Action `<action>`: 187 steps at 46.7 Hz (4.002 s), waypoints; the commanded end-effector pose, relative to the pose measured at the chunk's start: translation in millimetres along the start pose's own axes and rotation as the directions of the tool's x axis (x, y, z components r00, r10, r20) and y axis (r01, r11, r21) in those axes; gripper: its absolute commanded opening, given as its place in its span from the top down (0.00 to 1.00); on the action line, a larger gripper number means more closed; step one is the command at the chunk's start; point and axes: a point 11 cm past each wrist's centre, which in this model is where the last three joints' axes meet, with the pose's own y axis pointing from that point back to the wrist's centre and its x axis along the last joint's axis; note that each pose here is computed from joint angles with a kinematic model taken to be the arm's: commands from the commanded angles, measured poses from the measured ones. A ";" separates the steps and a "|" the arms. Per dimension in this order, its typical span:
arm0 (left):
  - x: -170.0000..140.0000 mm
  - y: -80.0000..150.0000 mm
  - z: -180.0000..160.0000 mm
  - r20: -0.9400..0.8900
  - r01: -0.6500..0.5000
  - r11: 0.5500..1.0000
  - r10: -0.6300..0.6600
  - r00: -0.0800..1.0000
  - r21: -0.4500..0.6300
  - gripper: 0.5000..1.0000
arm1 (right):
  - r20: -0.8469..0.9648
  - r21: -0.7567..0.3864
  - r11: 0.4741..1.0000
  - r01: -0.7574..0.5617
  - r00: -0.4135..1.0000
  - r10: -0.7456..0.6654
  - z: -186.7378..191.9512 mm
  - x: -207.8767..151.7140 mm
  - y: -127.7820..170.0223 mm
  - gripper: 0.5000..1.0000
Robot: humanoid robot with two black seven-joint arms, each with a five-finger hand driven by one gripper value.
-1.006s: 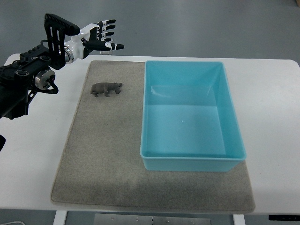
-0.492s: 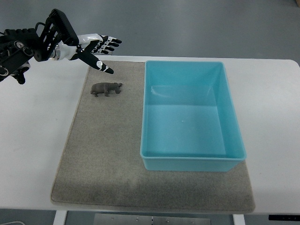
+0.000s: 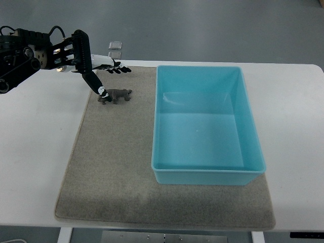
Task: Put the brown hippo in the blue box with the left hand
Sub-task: 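Lower the open left hand down onto the brown hippo, then close the left hand fingers around the brown hippo, then lift the hippo with the left hand and carry it over the blue box, then lower the hippo into the blue box and open the left hand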
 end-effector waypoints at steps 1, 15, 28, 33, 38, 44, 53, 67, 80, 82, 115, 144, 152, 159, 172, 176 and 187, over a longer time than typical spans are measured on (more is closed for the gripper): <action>-4.8 -3.1 -0.7 0.059 0.017 1.000 -0.018 0.998 0.012 0.02 | 0.000 0.000 1.000 0.000 1.000 0.000 0.0 0.0 0.0 0.13; -22.8 -9.5 -12.6 0.105 0.057 0.997 -0.063 0.992 0.061 0.02 | 0.000 0.000 1.000 0.000 1.000 0.000 0.0 0.0 0.0 0.13; -21.0 -10.4 -16.9 0.170 0.027 0.995 -0.044 0.984 0.097 0.02 | 0.000 0.000 1.000 0.000 1.000 0.000 0.0 0.0 0.0 0.13; -21.9 -13.0 -15.5 0.205 0.033 0.993 -0.055 0.977 0.109 0.02 | 0.000 0.000 1.000 0.000 1.000 0.000 0.0 0.0 0.0 0.13; -22.3 -16.4 -10.7 0.215 0.039 0.994 -0.060 0.975 0.103 0.02 | 0.000 0.000 1.000 0.000 1.000 0.000 0.0 0.0 0.0 0.13; -19.6 -21.4 -1.7 0.225 0.038 0.994 -0.059 0.973 0.098 0.04 | 0.000 0.000 1.000 0.000 1.000 0.000 0.0 0.0 0.0 0.13; -21.6 -24.3 -1.4 0.220 0.048 0.992 -0.074 0.973 0.119 0.12 | 0.000 0.000 1.000 0.000 1.000 0.000 0.0 0.0 0.0 0.13; -19.2 -22.9 -4.6 0.201 0.047 0.987 -0.078 0.976 0.151 0.34 | 0.000 0.000 1.000 0.000 1.000 0.000 0.0 0.0 0.0 0.13; -18.7 -25.5 -2.4 0.204 0.035 0.987 -0.067 0.977 0.155 0.83 | 0.000 0.000 1.000 0.000 1.000 0.000 0.0 0.0 0.0 0.13; -19.7 -27.5 0.1 0.205 0.038 0.988 -0.069 0.976 0.150 0.90 | 0.000 -0.002 1.000 0.000 1.000 0.000 0.2 0.0 0.0 0.13; 8.4 -24.1 24.3 0.201 -0.027 0.995 0.008 0.980 0.095 1.00 | 0.000 0.000 1.000 0.000 1.000 0.000 0.0 0.0 0.0 0.13; 65.2 -6.1 104.1 0.274 -0.114 0.991 0.127 0.953 -0.064 1.00 | 0.000 -0.002 1.000 -0.001 1.000 0.001 0.2 0.1 0.0 0.13; 53.9 -9.9 133.7 0.310 -0.071 0.987 0.112 0.944 -0.142 1.00 | 0.000 0.000 1.000 0.000 1.000 0.000 0.0 0.0 0.0 0.13; 41.2 -12.1 157.2 0.328 -0.029 0.978 0.098 0.940 -0.208 1.00 | 0.000 0.000 1.000 -0.001 1.000 0.001 0.0 0.1 0.0 0.13; 8.2 -29.4 189.6 0.354 0.059 0.957 0.048 0.934 -0.284 1.00 | 0.000 0.000 1.000 0.000 1.000 0.000 0.0 0.0 0.0 0.13; -1.3 -35.3 187.0 0.344 0.075 0.956 0.028 0.939 -0.284 1.00 | 0.000 -0.002 1.000 0.000 1.000 0.000 0.2 0.0 0.0 0.13; -19.4 -46.9 186.4 0.336 0.111 0.952 -0.009 0.942 -0.286 1.00 | 0.000 0.000 1.000 0.000 1.000 0.000 0.0 0.0 0.0 0.13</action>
